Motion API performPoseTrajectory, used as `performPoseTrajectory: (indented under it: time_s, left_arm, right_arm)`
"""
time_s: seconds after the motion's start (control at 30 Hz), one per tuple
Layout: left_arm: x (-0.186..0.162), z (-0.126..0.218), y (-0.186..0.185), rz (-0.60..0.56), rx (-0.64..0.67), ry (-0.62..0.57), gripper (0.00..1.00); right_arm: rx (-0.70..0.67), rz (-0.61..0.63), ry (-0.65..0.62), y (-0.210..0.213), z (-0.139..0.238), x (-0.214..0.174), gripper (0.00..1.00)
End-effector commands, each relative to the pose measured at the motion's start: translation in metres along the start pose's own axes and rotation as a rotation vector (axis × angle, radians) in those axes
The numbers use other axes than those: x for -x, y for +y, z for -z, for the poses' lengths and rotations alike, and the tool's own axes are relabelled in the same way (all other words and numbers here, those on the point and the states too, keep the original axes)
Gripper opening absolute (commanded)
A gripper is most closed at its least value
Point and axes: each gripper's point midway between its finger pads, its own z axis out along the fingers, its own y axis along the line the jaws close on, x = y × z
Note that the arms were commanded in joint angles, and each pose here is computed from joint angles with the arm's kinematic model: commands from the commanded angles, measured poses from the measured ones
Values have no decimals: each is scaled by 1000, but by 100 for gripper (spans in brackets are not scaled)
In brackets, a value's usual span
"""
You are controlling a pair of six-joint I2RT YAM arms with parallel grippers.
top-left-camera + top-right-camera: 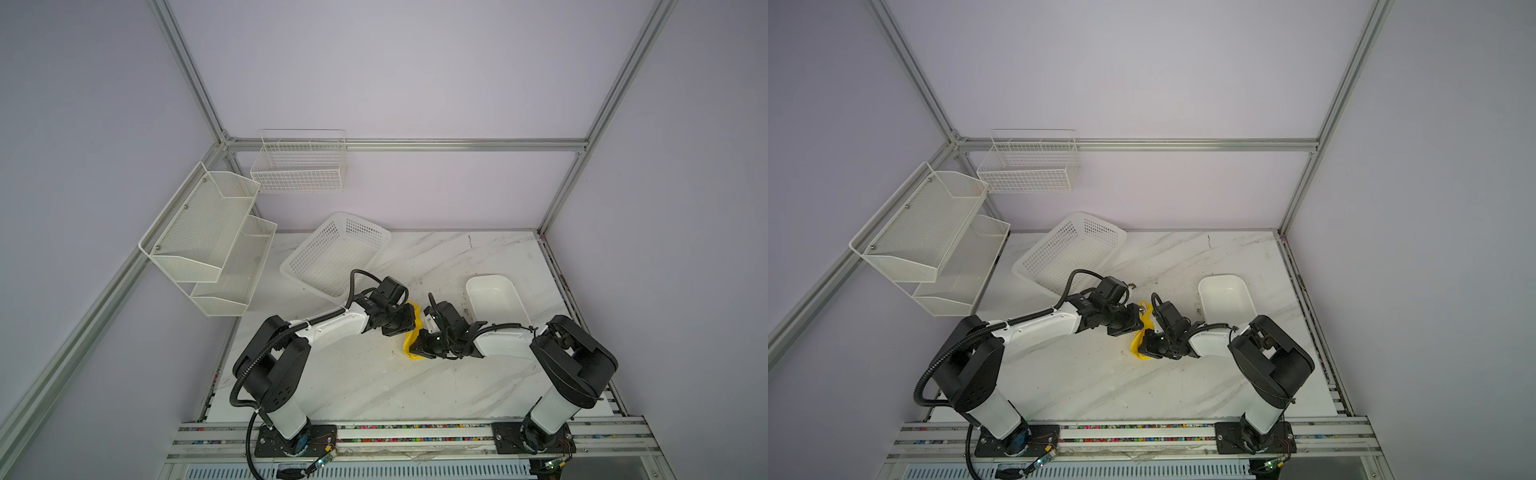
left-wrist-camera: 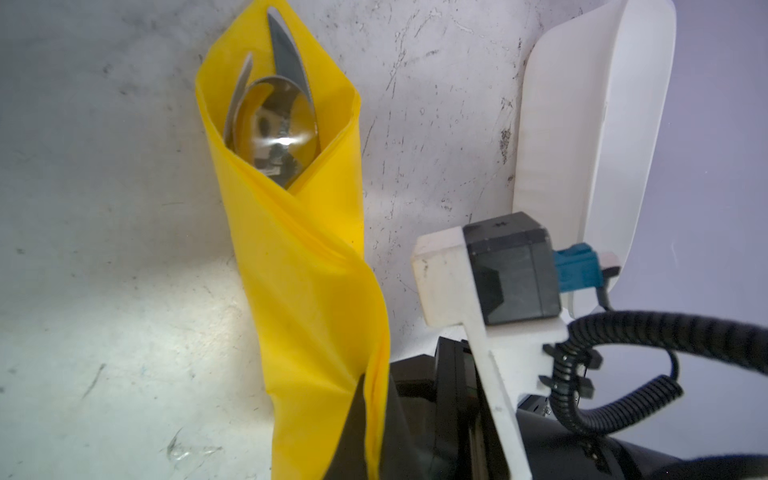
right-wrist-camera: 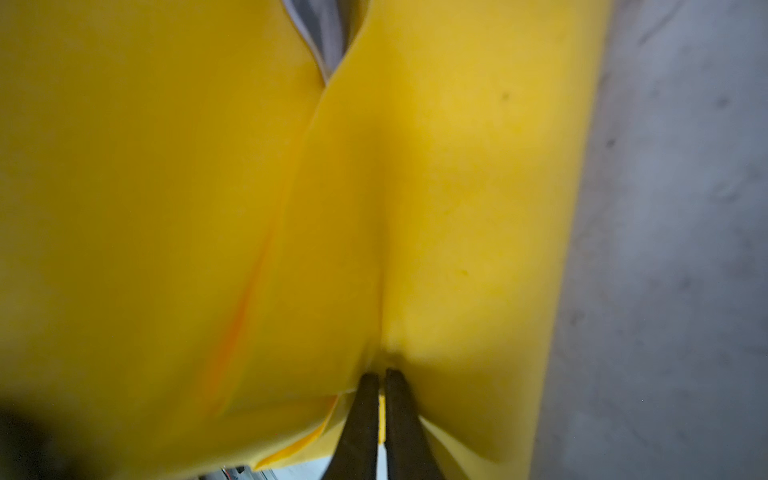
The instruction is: Place the utensils on the paper napkin and roll it up
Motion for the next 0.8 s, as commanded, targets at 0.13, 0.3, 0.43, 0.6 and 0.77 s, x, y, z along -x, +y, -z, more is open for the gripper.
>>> performPoseTrajectory:
  time_s: [0.13, 0.3, 0.43, 0.6, 0.77]
  left_arm:
    - [19, 8, -46, 18, -139, -32, 0]
    - [19, 3, -36, 46, -115, -52, 0]
    - [20, 1, -32, 51, -102, -62, 0]
    - [20, -1, -31, 53, -98, -58, 0]
    - [20, -2, -31, 58, -99, -56, 0]
  right_arm:
    - [-30, -9, 32, -12, -5, -10, 11]
    - [2, 4, 5, 2, 5, -4, 13]
    - [-6, -2, -29, 0, 14, -1, 14]
    - [-18, -18, -44, -8, 18, 0, 14]
    - [-27, -20, -24, -14, 12, -4, 14]
